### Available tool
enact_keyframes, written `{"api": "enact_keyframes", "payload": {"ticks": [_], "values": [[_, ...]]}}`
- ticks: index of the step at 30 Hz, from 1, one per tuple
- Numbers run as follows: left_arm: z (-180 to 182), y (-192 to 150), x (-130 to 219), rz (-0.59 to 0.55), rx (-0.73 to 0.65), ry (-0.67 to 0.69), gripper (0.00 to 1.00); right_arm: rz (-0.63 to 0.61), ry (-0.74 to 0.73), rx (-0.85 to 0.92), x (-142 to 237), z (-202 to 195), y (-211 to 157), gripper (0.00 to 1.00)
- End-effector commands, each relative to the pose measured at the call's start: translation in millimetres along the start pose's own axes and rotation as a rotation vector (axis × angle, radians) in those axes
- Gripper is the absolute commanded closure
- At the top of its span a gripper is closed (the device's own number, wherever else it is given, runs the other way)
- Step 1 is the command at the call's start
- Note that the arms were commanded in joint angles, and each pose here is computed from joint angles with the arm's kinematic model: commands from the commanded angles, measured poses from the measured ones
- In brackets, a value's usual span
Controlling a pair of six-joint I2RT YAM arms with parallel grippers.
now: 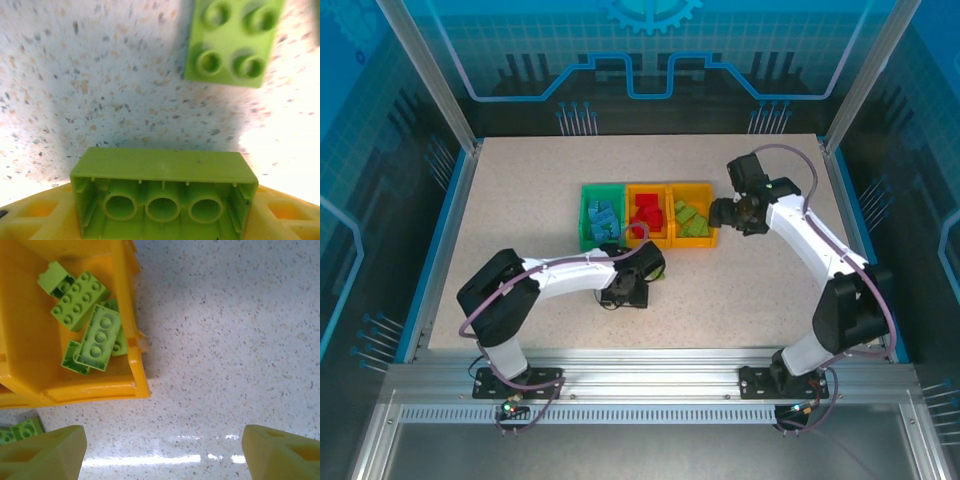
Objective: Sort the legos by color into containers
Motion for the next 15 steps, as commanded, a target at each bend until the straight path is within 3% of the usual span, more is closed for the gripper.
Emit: {"api": "enact_keyframes", "payload": {"ticks": [1,9,15], "values": [[-6,30,48,-0.131,-0.032,-0.029,0.48,-0.027,0.012,-0.032,2,-9,-10,0.17],[-35,119,108,-0.311,-0.076,-0.177,0.47,-0.02,0.065,-0.057,-12,-21,-66,0.18],[-72,173,118,-0.371,-0.167,-0.22,0.47,-0.005,0.072,-0.051,-21,-23,-104,0.18]]}}
Point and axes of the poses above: each hand's point on the last joint's axis, 136 mm out from that joint toward the fingers, its own x axis back along the fingers, its own z axis along the line the jaws close on, y = z × x, the point moved 4 cm from there along x, back along the fingers, and after that the axes turned 6 degrees about -x, right-handed, at the moved point
